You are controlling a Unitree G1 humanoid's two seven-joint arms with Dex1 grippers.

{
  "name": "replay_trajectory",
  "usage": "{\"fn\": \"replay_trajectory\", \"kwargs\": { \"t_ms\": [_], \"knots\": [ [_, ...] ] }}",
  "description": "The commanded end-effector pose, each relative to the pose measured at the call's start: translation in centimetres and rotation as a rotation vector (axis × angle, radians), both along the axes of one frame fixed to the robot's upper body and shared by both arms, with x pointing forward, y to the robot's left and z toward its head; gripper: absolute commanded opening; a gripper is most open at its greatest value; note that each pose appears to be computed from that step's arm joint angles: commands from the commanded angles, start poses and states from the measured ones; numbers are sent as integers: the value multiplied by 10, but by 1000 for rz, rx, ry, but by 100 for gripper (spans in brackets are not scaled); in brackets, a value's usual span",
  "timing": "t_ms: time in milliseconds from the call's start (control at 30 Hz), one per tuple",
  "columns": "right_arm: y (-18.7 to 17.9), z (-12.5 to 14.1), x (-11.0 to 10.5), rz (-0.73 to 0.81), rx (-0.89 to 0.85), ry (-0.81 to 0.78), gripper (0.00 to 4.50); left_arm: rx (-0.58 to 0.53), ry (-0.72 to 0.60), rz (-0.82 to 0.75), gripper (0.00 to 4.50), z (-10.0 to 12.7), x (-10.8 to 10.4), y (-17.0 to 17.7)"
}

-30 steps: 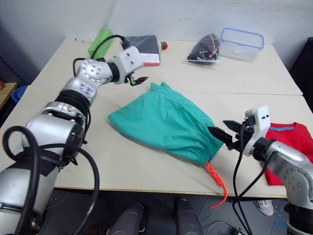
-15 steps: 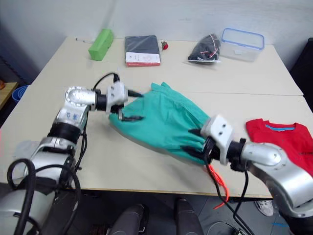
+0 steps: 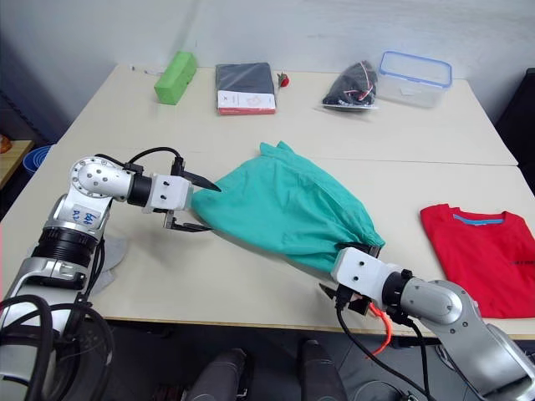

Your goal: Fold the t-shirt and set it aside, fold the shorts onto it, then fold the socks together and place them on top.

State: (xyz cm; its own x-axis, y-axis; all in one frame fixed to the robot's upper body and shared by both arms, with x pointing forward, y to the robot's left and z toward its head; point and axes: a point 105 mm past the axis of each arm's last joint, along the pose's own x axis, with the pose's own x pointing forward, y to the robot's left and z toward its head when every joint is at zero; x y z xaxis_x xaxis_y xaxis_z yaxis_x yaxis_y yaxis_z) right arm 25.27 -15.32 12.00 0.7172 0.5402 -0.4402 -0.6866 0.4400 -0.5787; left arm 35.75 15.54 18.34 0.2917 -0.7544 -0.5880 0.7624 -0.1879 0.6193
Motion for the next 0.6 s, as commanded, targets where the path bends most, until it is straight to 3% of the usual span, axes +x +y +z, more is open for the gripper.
{"fn": "replay_trajectory", "kwargs": {
  "t_ms": [33, 200, 433, 533, 600],
  "knots": [
    [-1, -2, 5, -21, -25, -50, 444, 15, -17, -21, 450, 6, -4, 3],
    [-2, -10, 14, -57, -13, -58, 444, 139, -55, -16, 450, -17, 2, 12],
    [-5, -12, 25, -61, -24, -75, 444, 143, -189, 43, 450, -29, 31, -4],
    [-5, -12, 27, -56, -23, -76, 387, 146, -204, 48, 393, -32, 37, -7],
    [-5, -12, 28, -48, -22, -75, 318, 151, -207, 54, 333, -33, 40, -8]
  ]
}}
